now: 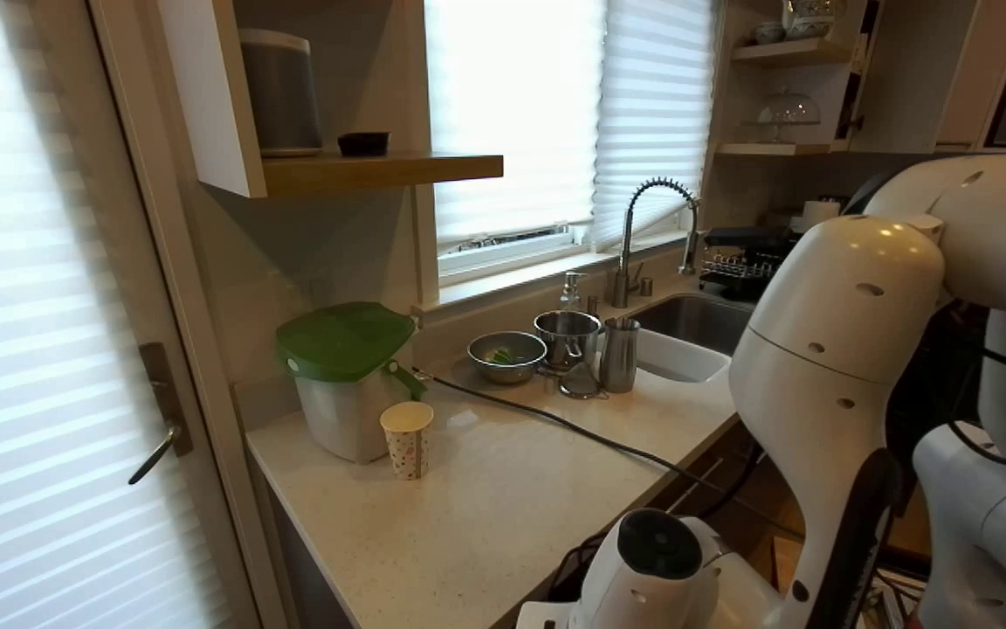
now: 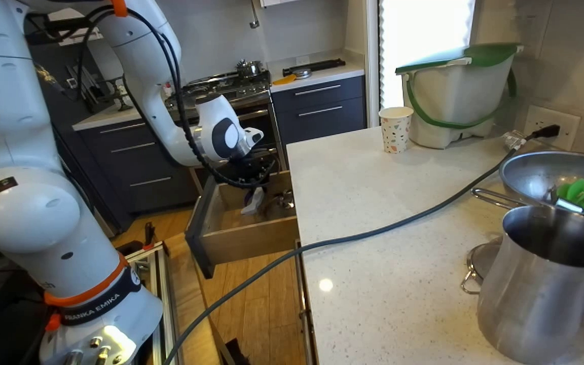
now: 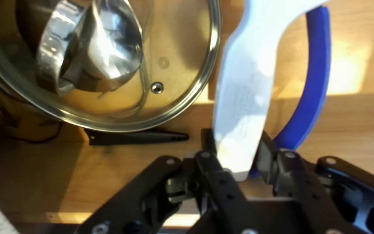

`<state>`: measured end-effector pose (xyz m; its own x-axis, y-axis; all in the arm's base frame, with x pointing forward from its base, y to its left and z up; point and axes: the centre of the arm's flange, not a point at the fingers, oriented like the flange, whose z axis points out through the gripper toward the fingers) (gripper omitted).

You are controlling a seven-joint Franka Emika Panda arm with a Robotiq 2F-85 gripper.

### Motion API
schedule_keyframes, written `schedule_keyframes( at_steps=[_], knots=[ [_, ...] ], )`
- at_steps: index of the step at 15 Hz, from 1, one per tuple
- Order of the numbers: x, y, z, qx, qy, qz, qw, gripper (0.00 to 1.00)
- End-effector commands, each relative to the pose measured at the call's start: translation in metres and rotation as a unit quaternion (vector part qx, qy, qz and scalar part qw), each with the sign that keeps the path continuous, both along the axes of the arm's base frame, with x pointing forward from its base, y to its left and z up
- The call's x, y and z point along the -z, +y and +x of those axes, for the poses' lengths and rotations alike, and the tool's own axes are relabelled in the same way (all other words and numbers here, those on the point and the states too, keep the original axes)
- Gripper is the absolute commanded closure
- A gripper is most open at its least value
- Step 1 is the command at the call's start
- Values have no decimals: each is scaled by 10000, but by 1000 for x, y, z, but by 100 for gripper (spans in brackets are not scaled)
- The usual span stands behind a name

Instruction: Remove the white and blue object from the open drawer and put it on the counter

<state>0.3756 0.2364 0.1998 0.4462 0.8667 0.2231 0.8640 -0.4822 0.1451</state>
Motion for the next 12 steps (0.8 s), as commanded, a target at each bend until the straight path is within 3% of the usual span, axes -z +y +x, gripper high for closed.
schedule_keyframes(
  at_steps=[1,6,7,11,12],
  knots=[
    [-66,-14,-7,356,-7,29,9994,91],
    [-119,-41,10,1261,-221,70,9917,91],
    [-79,-18,12,1039,-189,136,9943,66],
    [-106,-29,15,1227,-320,146,9918,66],
    [-105,-30,14,1229,-311,141,9918,91]
  ],
)
